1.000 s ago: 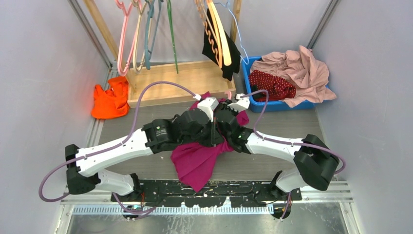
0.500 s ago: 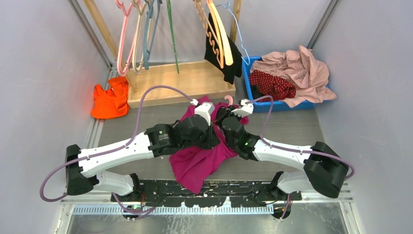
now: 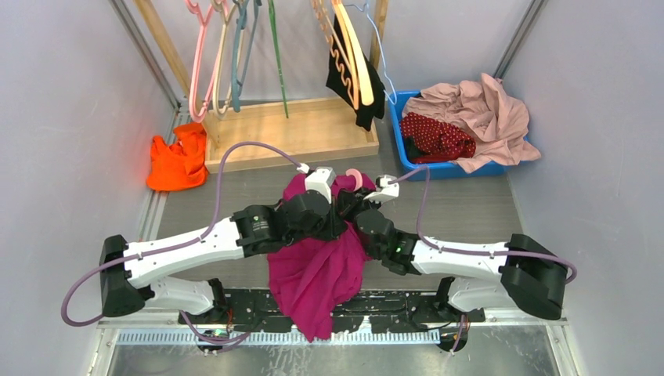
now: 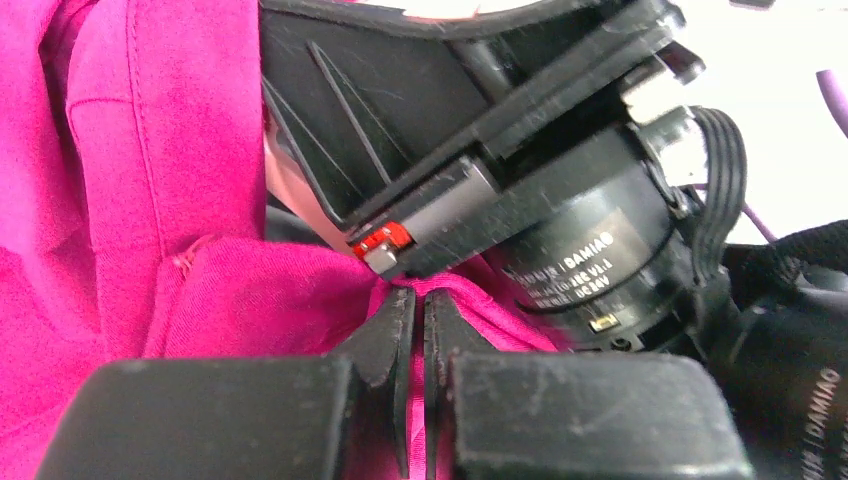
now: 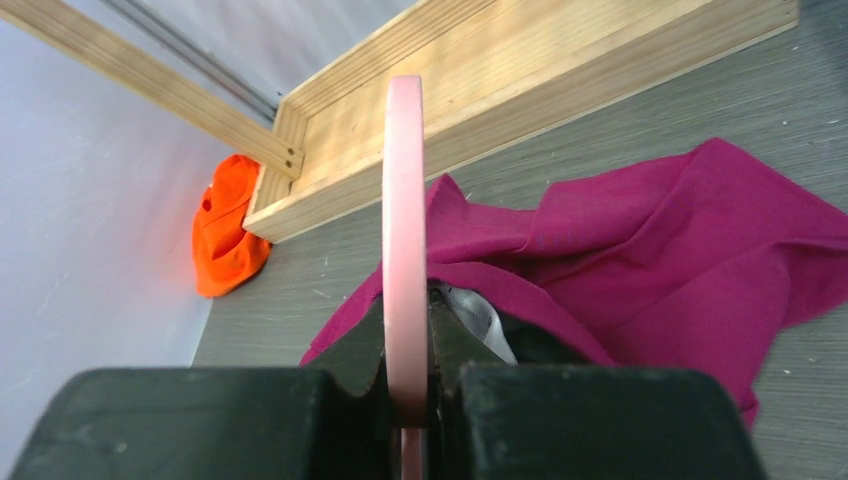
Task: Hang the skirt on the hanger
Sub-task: Hang the skirt on the hanger.
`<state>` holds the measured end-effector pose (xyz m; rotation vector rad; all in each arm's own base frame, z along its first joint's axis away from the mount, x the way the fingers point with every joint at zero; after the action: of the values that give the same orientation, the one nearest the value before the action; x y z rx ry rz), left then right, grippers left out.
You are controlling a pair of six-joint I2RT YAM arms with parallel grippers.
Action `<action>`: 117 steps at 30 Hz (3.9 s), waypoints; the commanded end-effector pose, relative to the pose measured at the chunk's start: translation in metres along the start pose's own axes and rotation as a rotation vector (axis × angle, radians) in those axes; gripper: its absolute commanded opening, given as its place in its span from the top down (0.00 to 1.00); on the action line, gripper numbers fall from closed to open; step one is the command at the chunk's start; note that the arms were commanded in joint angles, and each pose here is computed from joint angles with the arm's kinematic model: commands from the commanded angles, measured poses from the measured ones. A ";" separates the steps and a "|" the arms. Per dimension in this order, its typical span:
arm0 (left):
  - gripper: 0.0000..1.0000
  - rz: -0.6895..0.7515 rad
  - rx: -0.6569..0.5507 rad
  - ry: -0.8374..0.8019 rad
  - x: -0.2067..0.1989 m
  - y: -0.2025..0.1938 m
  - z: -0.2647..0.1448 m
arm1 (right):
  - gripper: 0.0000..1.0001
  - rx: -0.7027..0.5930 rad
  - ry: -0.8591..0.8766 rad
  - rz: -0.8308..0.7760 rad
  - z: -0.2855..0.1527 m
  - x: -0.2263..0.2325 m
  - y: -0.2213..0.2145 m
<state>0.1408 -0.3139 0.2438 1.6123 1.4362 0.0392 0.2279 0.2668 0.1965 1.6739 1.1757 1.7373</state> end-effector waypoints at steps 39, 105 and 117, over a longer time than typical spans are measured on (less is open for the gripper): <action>0.90 -0.004 -0.398 0.033 0.032 0.151 -0.069 | 0.99 0.164 0.745 -0.178 -0.046 0.124 0.089; 0.10 0.022 -0.087 -0.078 0.093 0.052 -0.064 | 0.99 0.123 0.692 0.042 -0.042 0.031 0.075; 0.10 0.229 -0.036 0.084 0.082 0.045 -0.042 | 0.99 0.121 0.688 0.042 -0.043 0.032 0.077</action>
<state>0.1625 -0.2231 0.2396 1.7517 1.3060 0.1087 0.2013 0.2417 0.2391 1.2948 1.7061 2.2426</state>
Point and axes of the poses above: each gripper's point midway between its finger pads, its own z axis out along the fingers, its own x axis along the line the jaws close on, y = z × x, the point moved 4 cm from there along -z, back along the fingers, and after that the axes turned 4 degrees about -z, right-handed, at the moved point
